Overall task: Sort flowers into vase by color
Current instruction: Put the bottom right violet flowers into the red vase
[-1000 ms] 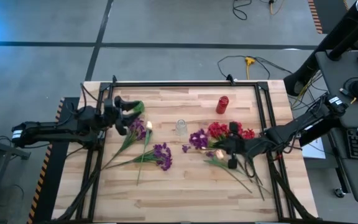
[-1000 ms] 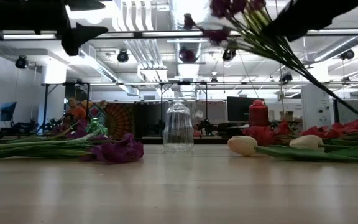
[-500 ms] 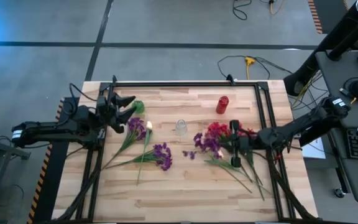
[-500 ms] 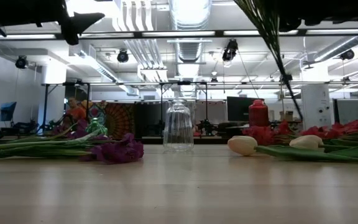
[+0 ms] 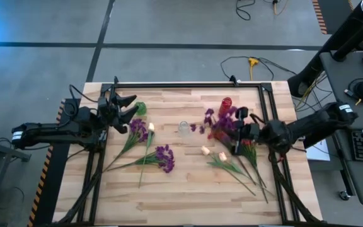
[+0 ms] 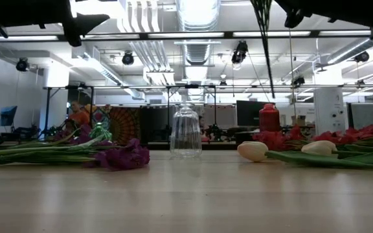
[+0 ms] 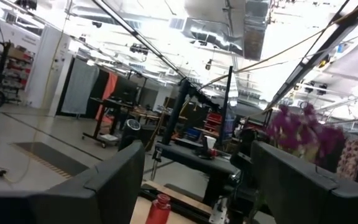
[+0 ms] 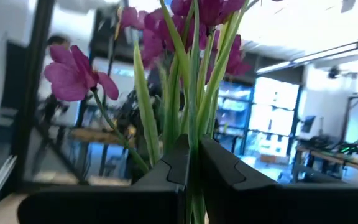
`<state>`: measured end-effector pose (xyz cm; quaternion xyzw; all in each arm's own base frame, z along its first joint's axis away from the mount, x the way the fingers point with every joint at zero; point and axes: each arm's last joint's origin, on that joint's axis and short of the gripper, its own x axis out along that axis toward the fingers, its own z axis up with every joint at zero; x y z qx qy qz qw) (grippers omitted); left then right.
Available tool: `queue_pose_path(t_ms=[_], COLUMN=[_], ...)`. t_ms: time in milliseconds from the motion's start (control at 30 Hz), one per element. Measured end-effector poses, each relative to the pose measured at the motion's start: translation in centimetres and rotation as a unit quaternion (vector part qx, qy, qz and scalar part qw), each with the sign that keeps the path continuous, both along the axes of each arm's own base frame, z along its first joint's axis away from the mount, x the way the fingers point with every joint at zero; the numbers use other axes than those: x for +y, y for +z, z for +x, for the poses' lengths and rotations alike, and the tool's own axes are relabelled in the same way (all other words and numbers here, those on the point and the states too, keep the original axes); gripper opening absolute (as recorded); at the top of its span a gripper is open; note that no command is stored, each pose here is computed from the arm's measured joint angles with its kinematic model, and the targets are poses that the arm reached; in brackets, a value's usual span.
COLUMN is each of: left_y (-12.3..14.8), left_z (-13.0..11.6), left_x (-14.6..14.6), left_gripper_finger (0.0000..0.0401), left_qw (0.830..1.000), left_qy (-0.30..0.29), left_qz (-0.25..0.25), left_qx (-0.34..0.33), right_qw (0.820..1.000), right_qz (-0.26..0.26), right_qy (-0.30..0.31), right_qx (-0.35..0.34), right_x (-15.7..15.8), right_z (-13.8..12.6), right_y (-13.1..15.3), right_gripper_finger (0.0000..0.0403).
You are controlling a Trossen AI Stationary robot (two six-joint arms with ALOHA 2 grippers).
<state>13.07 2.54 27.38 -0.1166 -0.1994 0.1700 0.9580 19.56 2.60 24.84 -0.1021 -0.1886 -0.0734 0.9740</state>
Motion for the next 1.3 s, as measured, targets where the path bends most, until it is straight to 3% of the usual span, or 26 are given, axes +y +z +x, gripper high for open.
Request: queue_pose_path(t_ms=[167, 367, 567, 800, 1033, 1167, 1300], left_y=[0.0, 0.0, -0.1, -0.3, -0.3, -0.4, -0.4], left_z=[0.0, 0.0, 0.0, 0.0, 0.0, 0.0, 0.0], left_x=[0.0, 0.0, 0.0, 0.0, 0.0, 0.0, 0.0], left_gripper_finger=[0.0276, 0.0276, 0.0276, 0.0276, 0.0276, 0.0276, 0.0276], left_qw=[0.999, 0.997, 0.995, 0.995, 0.995, 0.995, 0.995], left_qy=[0.011, 0.028, 0.033, 0.033, 0.033, 0.032, 0.032], left_qz=[0.028, 0.069, 0.079, 0.078, 0.078, 0.077, 0.076], left_qx=[0.012, 0.028, 0.041, 0.05, 0.053, 0.057, 0.057], right_qw=[0.998, 0.993, 0.981, 0.941, 0.922, 0.918, 0.921], right_qz=[0.039, 0.046, 0.032, 0.04, 0.048, 0.054, 0.095], right_qy=[-0.013, -0.044, -0.161, -0.33, -0.384, -0.393, -0.377], right_qx=[-0.05, -0.095, -0.101, -0.061, -0.024, -0.024, 0.008], right_x=[-1.0, -2.2, -3.6, -6.0, -7.6, -8.4, -9.8], right_z=[0.8, 2.1, 3.7, 4.6, 4.7, 4.0, 2.8], right_y=[-0.2, -0.7, 1.0, 2.7, 4.4, 5.9, 7.2], right_gripper_finger=[0.0018, 0.0018, 0.0018, 0.0017, 0.0017, 0.0017, 0.0017])
